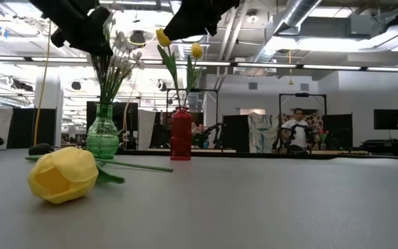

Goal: Sort flowers into vase by color
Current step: Put the top white flowers into the green vase

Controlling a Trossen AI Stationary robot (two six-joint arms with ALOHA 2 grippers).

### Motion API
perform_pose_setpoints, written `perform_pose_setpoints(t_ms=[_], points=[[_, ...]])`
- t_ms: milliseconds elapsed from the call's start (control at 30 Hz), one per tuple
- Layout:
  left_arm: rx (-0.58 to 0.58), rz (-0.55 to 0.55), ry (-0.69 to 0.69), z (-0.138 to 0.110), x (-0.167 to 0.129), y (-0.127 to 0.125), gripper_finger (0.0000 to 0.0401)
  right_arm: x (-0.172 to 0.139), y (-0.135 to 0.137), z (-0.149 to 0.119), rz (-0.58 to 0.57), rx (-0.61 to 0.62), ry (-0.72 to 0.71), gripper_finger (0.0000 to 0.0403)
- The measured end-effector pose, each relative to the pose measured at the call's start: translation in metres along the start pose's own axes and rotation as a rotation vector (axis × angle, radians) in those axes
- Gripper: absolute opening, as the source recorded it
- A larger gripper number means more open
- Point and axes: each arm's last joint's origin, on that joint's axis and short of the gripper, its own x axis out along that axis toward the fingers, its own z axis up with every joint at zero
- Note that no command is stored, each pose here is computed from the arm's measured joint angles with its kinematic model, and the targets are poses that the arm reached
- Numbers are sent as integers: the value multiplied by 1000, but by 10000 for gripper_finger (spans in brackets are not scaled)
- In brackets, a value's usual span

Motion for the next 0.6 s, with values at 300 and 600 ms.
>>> perform_pose_setpoints(t_ms=[300, 600], points=[[110, -3, 101, -11, -1, 3, 179, 0, 0, 0, 0, 0, 0, 166], [180, -87, 91, -11, -13, 10, 185, 0, 0, 0, 0, 0, 0, 166]])
